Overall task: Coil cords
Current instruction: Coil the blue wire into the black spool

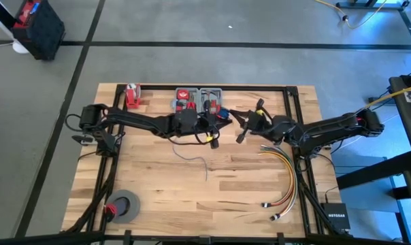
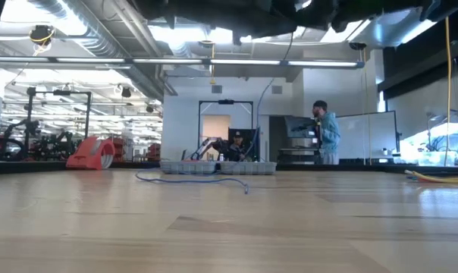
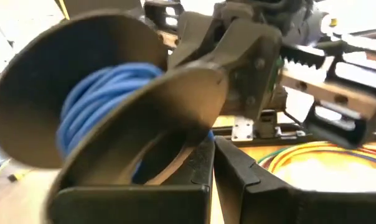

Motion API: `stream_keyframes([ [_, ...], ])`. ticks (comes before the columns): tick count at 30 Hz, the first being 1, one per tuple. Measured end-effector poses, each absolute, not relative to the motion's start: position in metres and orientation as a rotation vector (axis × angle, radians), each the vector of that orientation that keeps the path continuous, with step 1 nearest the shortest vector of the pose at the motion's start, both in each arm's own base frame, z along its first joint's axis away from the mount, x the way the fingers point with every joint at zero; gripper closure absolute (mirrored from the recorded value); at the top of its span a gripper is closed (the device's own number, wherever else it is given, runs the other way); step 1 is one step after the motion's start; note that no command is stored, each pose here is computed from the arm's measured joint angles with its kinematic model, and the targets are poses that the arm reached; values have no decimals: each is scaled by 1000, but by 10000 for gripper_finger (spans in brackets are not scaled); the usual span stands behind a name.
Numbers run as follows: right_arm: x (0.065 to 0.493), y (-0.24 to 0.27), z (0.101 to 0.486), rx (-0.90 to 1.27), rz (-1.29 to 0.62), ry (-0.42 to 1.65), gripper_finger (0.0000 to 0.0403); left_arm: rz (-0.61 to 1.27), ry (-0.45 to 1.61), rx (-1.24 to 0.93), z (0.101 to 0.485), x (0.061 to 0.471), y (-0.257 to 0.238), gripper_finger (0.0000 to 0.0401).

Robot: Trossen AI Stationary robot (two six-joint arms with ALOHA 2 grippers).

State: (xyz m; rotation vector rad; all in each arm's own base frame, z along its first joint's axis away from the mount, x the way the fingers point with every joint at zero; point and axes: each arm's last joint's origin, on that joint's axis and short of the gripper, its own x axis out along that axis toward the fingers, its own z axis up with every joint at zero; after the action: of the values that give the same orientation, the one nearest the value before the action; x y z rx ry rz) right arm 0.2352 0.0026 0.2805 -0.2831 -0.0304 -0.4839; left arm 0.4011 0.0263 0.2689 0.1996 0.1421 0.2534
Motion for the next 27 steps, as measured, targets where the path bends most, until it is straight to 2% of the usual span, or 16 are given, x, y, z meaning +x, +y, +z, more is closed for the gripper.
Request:
stream_keyframes([
  [20,190,40,318,-289,-393,-185,397,242,259,263,257,400,30,401],
  [27,180,47,325,-285,-350,-219,397,223,365,347,247,397,31,401],
])
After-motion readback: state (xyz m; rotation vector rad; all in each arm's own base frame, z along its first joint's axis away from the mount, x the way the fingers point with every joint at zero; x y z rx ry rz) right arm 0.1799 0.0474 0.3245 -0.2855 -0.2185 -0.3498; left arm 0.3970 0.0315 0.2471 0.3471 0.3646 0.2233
